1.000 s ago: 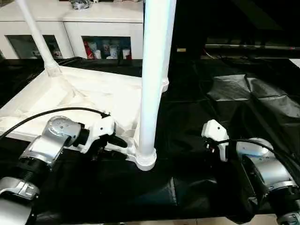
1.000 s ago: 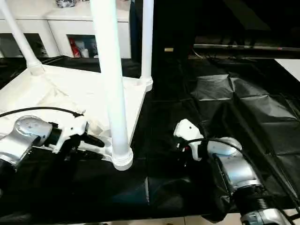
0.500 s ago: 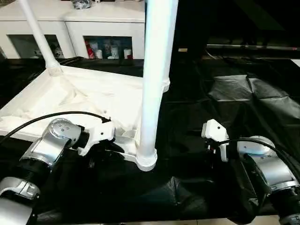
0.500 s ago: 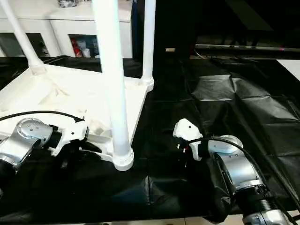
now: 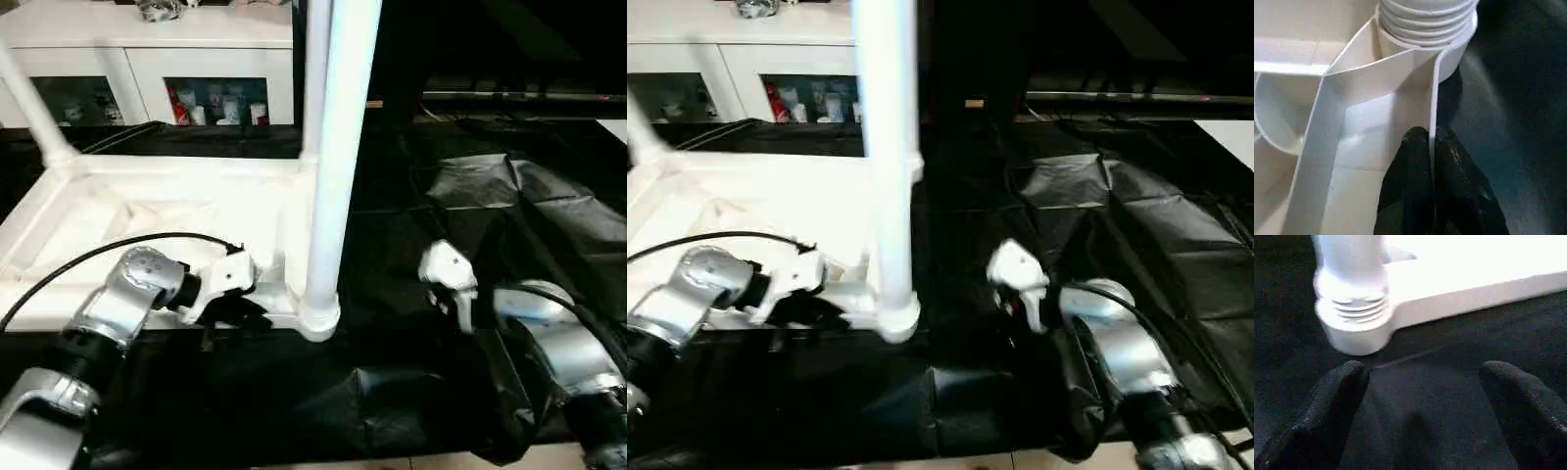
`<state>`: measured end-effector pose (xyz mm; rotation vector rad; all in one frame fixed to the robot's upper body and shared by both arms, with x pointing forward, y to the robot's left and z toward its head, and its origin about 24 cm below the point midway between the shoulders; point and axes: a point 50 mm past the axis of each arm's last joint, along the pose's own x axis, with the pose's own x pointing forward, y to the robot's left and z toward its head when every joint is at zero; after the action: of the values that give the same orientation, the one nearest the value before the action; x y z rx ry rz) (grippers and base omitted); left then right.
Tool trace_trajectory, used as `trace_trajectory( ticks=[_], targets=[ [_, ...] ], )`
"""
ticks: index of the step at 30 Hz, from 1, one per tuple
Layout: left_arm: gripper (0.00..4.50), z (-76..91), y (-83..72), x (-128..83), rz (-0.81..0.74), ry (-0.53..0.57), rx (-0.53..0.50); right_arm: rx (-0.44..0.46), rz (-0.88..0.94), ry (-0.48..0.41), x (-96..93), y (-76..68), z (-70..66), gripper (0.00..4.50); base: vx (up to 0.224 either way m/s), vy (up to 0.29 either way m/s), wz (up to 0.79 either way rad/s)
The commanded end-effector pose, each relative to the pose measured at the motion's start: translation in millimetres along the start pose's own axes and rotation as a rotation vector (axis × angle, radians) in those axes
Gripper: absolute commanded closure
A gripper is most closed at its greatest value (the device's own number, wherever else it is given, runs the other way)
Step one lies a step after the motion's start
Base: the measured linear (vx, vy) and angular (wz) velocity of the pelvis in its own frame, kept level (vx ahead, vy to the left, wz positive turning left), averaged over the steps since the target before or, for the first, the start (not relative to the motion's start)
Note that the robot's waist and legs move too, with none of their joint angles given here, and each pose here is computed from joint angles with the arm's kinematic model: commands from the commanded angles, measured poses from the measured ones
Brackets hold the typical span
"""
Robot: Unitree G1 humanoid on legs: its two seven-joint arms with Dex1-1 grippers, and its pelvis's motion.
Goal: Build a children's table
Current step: Rotate table base
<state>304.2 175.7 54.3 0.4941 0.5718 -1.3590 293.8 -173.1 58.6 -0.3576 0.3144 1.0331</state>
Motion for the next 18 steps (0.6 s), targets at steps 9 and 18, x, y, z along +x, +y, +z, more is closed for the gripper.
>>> trace_trajectory(
  ticks=[9, 18],
  targets=[
    [4.48, 13.7, -7.8, 35.4, 0.189, -0.116, -0.093, 0.091, -0.167, -0.036, 13.7, -12.0, -1.7, 0.31, 0.0, 0.0, 0.0],
    [4.48, 13.4, -13.5, 53.4, 0.248, -0.08, -0.138, 0.083, -0.059, -0.17, 28.5, -0.2, 15.7, 0.31, 0.0, 0.0, 0.0]
  ],
)
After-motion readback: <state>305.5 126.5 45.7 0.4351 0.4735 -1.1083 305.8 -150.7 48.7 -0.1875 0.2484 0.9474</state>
